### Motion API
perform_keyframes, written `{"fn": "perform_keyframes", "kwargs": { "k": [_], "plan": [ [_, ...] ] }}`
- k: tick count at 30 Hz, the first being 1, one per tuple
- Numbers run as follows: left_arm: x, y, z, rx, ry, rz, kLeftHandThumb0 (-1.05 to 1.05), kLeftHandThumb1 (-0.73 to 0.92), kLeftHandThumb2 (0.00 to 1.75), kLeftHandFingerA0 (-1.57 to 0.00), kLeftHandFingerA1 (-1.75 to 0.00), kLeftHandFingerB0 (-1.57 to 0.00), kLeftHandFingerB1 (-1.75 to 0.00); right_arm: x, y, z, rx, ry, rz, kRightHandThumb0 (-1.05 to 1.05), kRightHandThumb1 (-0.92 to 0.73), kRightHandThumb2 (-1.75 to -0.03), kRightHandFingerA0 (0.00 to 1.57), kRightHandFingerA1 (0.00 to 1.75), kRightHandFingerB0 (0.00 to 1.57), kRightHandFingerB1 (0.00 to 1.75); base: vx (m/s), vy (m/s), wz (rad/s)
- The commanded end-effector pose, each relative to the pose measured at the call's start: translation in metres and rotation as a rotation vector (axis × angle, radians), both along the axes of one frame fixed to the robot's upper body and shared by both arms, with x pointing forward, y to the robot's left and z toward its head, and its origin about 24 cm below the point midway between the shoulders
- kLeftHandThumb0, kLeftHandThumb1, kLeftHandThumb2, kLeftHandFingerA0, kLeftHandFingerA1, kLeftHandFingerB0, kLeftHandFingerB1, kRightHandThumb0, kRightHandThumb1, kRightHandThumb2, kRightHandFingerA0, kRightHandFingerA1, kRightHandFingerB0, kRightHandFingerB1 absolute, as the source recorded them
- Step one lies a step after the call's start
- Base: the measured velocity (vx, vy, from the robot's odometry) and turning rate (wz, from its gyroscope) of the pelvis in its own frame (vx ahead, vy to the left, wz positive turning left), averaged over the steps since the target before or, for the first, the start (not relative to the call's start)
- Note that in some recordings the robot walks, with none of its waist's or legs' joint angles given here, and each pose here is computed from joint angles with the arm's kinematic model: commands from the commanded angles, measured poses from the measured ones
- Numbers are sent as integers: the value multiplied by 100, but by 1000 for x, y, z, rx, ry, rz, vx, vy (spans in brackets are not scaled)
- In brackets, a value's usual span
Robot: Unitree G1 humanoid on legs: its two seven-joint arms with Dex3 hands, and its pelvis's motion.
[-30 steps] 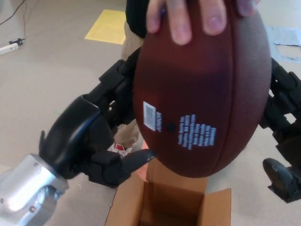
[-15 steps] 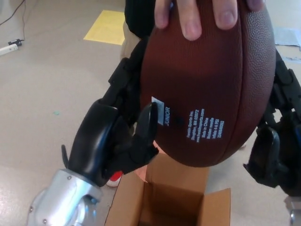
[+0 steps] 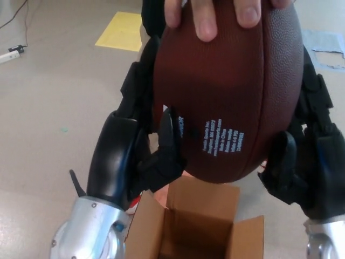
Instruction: Use both hands to pick up a football from a person and place it into a container beneath
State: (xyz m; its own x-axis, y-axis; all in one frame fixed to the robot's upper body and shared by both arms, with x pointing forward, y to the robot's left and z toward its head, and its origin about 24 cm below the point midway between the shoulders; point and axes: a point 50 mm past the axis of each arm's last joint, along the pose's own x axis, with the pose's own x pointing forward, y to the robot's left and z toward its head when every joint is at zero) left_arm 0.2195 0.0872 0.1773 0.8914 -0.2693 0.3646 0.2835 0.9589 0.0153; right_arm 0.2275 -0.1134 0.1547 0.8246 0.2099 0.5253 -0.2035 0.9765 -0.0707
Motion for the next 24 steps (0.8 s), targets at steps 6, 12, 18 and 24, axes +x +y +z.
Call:
{"fn": "perform_keyframes", "kwargs": {
  "k": [6,12,18,24],
  "plan": [
    [4,-27,-5,41,27,-91,-85,92,114,0,-13,0,-8,11,41,-13,-214,52,66,-89,-82,-115,0,10,0,10,0,0,0],
    [16,-27,-13,29,53,-92,-87,92,109,0,-4,0,0,22,40,-20,-206,114,64,-89,-81,-115,0,10,0,10,0,0,0],
    [25,-26,-22,27,105,-81,-65,92,85,0,0,0,0,31,39,-30,-192,183,57,-87,-77,-114,0,12,0,13,0,0,0],
    [39,-25,-35,36,162,-94,-81,92,114,0,-10,0,-8,42,34,-45,-186,241,36,-92,-80,-115,0,9,2,11,0,0,0]
  ]
}}
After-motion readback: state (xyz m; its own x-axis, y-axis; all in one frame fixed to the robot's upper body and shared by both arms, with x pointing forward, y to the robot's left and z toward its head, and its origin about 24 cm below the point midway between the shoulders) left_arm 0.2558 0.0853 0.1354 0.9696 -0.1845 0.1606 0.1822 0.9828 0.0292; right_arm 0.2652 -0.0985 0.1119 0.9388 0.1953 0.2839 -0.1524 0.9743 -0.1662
